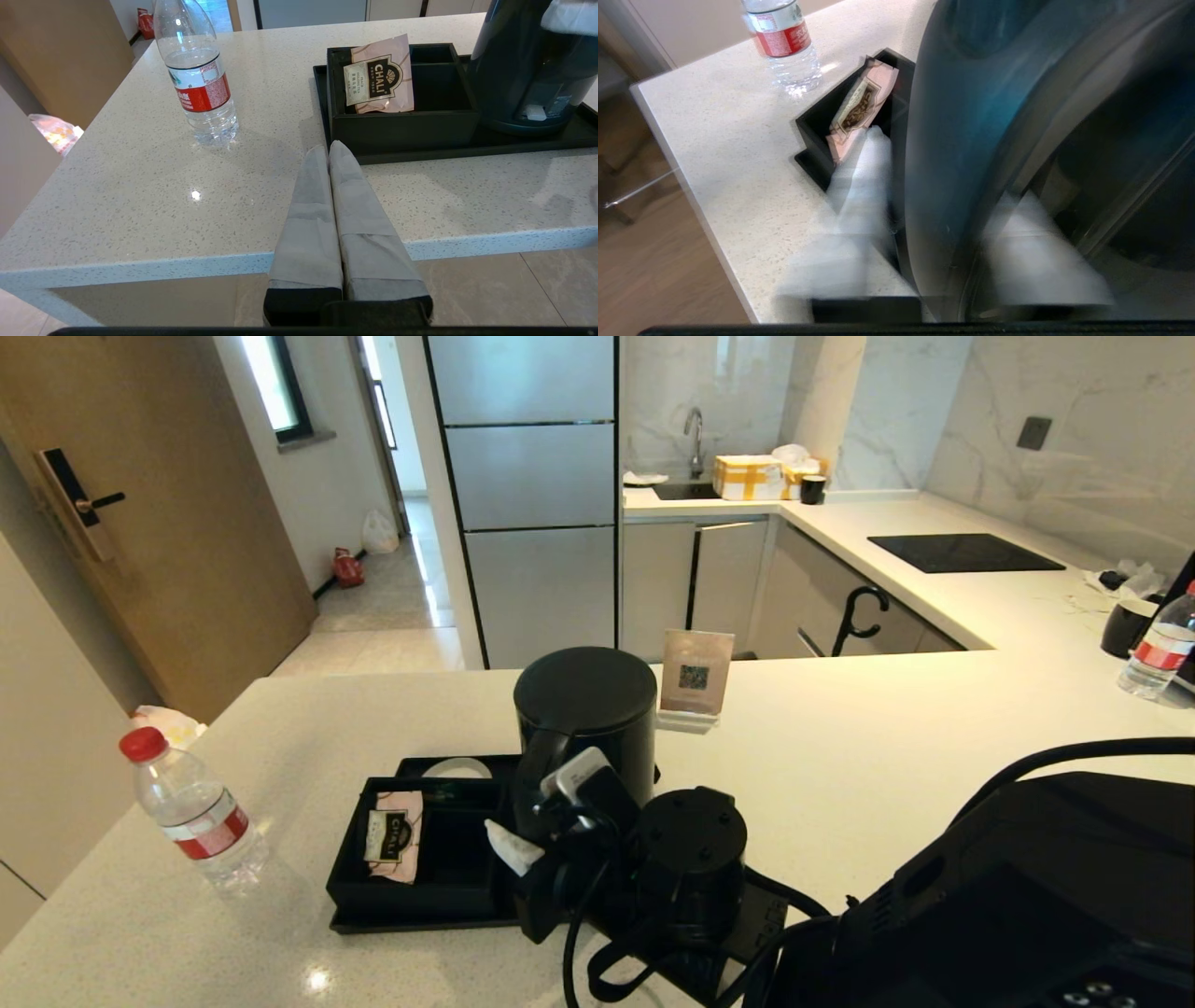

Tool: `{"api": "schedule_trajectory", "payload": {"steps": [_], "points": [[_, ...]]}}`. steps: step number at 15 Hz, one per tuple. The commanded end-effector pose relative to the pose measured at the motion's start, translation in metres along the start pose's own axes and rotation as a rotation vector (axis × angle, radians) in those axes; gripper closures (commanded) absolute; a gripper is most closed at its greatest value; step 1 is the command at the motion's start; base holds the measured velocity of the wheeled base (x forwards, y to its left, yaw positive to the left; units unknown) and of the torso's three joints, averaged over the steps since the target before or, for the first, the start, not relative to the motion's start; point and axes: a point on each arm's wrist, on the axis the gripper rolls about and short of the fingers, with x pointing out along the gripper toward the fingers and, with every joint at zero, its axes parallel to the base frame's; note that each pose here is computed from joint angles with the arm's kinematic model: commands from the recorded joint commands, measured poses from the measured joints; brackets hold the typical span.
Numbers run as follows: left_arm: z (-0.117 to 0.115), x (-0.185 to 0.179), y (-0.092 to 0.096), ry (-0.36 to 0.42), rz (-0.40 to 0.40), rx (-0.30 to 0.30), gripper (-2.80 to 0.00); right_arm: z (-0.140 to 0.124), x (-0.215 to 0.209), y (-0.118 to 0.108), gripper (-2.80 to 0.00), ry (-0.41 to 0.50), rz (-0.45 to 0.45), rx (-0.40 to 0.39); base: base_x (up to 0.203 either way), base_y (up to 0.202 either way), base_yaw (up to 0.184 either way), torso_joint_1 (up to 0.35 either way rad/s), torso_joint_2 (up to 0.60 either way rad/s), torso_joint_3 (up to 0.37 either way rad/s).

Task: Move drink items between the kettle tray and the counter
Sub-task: Pick up the kettle

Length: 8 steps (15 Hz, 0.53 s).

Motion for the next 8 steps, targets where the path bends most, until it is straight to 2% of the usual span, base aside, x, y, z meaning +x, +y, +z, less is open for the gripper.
{"api": "schedule_trajectory", "payload": {"steps": [1,6,8], "points": [[0.0,0.0,0.0,0.0,0.0,0.0,0.0,0.001,0.0,0.0,0.0,-0.007,-0.002,0.001,0.0,0.0,0.0,0.0,0.0,0.0],[0.0,0.0,0.0,0.0,0.0,0.0,0.0,0.01,-0.003,-0.004,0.0,-0.03,-0.012,-0.014,0.0,0.0,0.0,0.0,0.0,0.0],[0.0,0.0,0.0,0.0,0.0,0.0,0.0,0.027,-0.011,-0.008,0.0,-0.076,-0.025,-0.035,0.0,0.0,0.0,0.0,0.0,0.0]]}}
